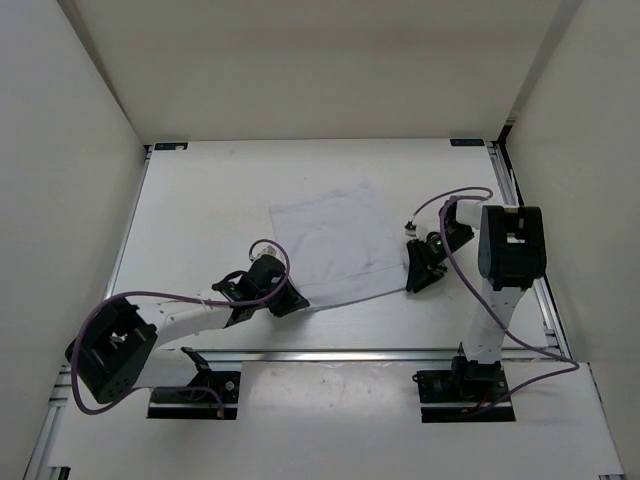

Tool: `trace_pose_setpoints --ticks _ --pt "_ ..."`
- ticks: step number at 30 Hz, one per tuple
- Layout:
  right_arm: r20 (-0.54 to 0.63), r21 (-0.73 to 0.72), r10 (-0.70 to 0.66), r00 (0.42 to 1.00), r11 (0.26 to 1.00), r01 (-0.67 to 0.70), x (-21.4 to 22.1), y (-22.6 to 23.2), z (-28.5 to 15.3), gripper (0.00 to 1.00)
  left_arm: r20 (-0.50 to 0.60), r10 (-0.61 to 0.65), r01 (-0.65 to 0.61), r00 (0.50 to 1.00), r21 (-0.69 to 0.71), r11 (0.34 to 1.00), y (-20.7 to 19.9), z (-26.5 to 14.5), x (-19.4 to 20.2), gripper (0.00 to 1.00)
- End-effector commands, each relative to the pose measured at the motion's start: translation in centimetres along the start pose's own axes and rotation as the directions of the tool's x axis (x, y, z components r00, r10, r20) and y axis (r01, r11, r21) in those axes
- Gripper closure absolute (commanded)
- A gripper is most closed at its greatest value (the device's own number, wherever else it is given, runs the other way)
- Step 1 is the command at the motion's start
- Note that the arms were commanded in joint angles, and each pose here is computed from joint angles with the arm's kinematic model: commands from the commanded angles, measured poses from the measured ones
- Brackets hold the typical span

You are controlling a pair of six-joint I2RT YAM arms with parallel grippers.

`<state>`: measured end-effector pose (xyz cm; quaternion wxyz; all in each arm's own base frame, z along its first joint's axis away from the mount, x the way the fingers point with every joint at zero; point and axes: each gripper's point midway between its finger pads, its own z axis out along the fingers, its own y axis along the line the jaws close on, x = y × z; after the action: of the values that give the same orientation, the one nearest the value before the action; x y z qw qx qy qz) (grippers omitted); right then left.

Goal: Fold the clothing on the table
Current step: Fold the skirt

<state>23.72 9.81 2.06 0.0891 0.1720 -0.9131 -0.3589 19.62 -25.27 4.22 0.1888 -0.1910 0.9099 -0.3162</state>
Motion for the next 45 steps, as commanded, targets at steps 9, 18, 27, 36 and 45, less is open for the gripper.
trace_pose_setpoints --ticks 9,18,27,36,45 --pt "0.221 0.025 0.059 0.974 0.998 -0.066 -4.7 1.0 -1.6 0.59 0.045 -0.023 0.021 0.999 0.031 0.999 -0.5 -0.7 -1.2 1.00" --pt "0.156 -0.019 0.038 0.987 0.999 -0.036 -3.0 2.1 -0.9 0.64 0.075 -0.047 0.044 0.996 0.042 0.998 -0.3 -1.2 -1.9 1.00" --pt "0.104 -0.030 0.049 0.993 0.998 -0.046 -1.4 2.4 0.8 0.64 0.078 -0.067 0.064 0.995 0.038 0.997 0.7 -1.4 -1.8 1.00" --pt "0.119 0.052 -0.024 0.993 0.998 0.018 -1.4 2.7 -0.6 1.00 0.091 -0.083 0.079 0.992 0.049 0.996 0.6 -2.3 -2.0 1.00" --pt "0.114 -0.035 -0.152 0.982 0.987 0.157 1.0 5.9 -3.2 1.00 0.140 -0.138 0.120 0.980 0.131 0.984 -0.3 -6.3 -3.0 1.00"
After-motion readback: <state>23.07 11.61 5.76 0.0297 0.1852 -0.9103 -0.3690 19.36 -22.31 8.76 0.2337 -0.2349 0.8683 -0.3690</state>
